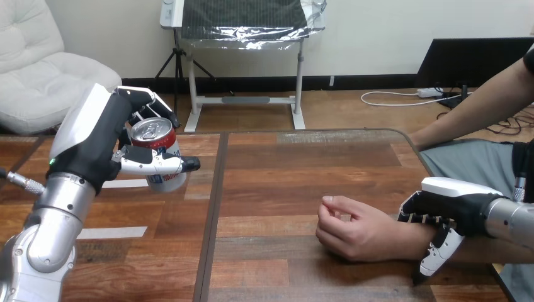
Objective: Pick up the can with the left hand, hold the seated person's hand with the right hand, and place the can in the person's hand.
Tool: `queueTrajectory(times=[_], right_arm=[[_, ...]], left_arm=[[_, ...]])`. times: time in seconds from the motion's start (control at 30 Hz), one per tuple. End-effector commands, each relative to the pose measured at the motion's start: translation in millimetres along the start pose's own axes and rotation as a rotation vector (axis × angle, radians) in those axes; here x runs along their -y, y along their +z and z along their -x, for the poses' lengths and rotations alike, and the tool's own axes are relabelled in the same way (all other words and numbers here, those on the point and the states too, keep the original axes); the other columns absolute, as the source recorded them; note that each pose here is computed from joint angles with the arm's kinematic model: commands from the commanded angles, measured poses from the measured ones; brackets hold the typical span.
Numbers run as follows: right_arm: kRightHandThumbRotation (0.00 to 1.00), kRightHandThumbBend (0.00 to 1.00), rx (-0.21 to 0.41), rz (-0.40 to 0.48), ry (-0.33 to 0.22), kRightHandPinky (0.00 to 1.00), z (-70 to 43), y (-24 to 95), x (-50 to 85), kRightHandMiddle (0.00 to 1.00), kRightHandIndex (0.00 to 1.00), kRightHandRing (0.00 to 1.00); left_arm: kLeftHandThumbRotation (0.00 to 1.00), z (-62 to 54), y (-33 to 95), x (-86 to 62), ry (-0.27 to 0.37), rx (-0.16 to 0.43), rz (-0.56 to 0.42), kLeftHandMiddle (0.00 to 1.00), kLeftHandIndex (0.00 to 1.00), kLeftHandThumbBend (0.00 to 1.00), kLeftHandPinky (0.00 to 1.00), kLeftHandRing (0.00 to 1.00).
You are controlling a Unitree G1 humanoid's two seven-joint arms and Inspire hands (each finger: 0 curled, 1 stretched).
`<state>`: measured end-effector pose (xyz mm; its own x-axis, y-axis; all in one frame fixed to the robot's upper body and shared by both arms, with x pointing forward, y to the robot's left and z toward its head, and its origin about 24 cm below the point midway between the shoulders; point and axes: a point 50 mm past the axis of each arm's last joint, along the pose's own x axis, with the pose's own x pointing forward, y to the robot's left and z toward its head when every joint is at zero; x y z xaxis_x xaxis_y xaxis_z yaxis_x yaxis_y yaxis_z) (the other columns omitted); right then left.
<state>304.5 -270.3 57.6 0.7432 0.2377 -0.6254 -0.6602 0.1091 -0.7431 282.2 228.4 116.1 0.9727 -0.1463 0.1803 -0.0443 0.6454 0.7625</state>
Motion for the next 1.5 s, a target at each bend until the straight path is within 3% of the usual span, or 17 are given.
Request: queueTrajectory(times=[0.0, 0.27, 0.77, 1.17, 1.47], right_arm=[[0.09, 0.92, -0.008, -0.021, 0.094, 0.46, -7.7, -2.0, -31.1, 0.57, 0.57, 0.52], [0.02, 0.91, -0.002, -0.026, 0.085, 0.38, -9.6, 0.2, -32.0, 0.52, 0.53, 0.46], [0.00, 0.87, 0.020, -0.032, 0.023, 0.39, -11.7, 3.4, -28.6, 0.51, 0.47, 0.46], [0.00, 0.82, 0.067, -0.024, -0.069, 0.30, -9.1, 5.8, -19.9, 0.43, 0.44, 0.36], [0.00, 0.79, 0.097, -0.052, -0.136, 0.30, -7.8, 7.4, -12.4, 0.41, 0.43, 0.35]], left_arm=[[0.00, -14.4, 17.6, -20.6, 0.088, 0.089, -0.004, 0.25, 0.42, 0.78, 0.10, 0.15], [0.00, -15.2, 18.4, -20.1, 0.088, 0.090, -0.007, 0.24, 0.42, 0.78, 0.10, 0.15], [0.00, -17.6, 18.8, -16.7, 0.068, 0.059, -0.006, 0.23, 0.42, 0.78, 0.09, 0.13], [0.00, -20.6, 18.7, -9.8, 0.054, 0.047, -0.003, 0.18, 0.43, 0.78, 0.07, 0.11], [0.00, -25.4, 15.5, -2.5, 0.045, 0.041, 0.035, 0.19, 0.43, 0.77, 0.07, 0.11]])
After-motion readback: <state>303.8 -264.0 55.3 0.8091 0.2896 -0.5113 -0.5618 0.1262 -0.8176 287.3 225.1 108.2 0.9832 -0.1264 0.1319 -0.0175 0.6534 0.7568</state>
